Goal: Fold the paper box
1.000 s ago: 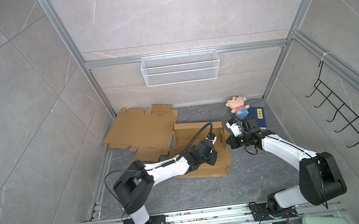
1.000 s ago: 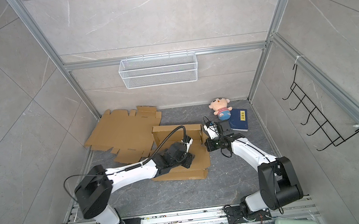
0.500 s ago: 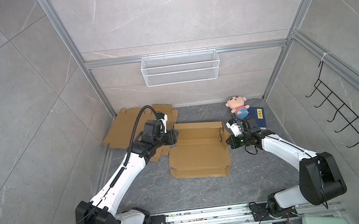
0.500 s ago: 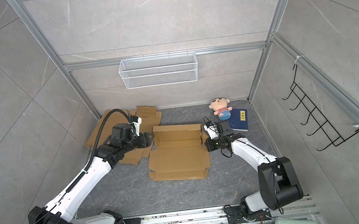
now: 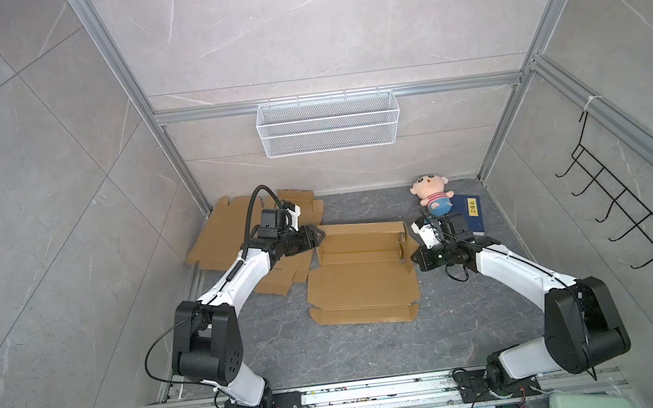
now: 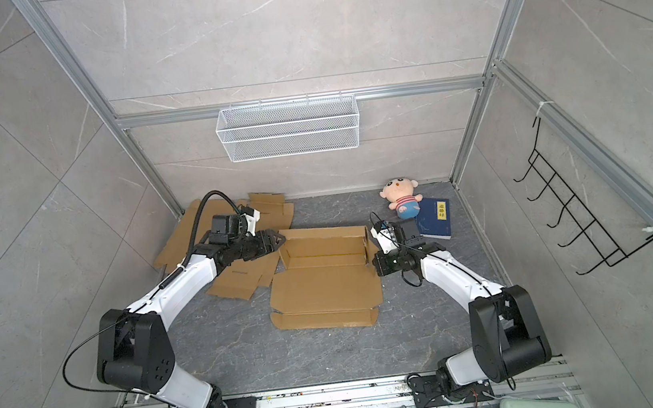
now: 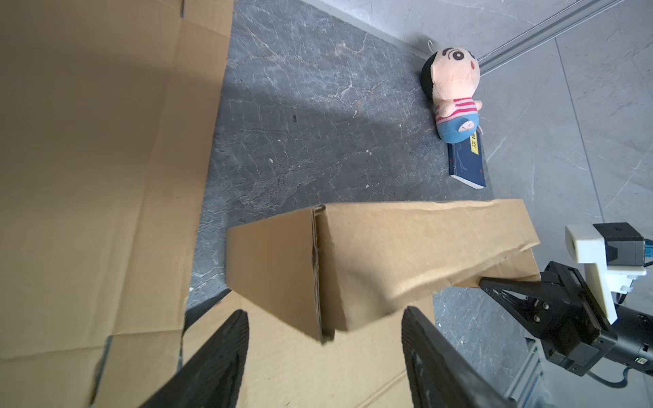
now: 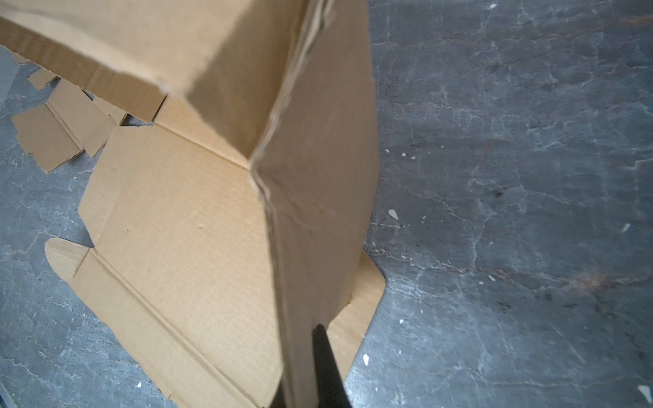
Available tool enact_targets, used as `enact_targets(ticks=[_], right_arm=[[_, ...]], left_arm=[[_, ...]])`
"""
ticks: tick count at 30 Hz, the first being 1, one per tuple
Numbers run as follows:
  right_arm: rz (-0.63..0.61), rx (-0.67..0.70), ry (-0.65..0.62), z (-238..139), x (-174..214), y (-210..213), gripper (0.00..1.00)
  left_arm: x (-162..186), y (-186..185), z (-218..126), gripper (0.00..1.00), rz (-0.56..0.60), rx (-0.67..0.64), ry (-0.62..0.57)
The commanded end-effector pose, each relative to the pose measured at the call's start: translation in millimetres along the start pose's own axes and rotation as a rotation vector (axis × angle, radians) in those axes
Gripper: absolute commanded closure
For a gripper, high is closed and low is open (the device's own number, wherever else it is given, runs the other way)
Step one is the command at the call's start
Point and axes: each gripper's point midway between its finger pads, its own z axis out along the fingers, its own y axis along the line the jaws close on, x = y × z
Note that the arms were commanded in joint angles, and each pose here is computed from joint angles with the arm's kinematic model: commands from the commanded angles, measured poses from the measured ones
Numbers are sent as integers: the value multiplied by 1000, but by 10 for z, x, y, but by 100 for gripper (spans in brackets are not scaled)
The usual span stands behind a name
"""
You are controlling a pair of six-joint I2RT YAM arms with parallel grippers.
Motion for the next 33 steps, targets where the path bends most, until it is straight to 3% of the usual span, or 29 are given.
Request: enact_targets(ticks=[1, 6, 11, 17, 28, 33], right_arm=[[41, 24, 145, 83, 374, -53, 100], [37, 25, 148, 78, 365, -49, 100], [36, 27, 149, 71, 356, -49, 100], [42, 27, 153, 84, 372, -55, 100], [47, 23, 151, 98, 352, -47, 100], [46, 24, 149, 88, 336, -45, 99]], left_arm=[[-255, -179, -23, 31, 14, 67, -65], [-314, -113, -55, 35, -8, 66, -79], [-469, -141, -204, 31, -11, 87, -122], [-531, -83, -54, 32, -26, 93, -114], [-276, 32, 143, 41, -47, 105, -30], [-179, 115, 194, 50, -56, 89, -5]])
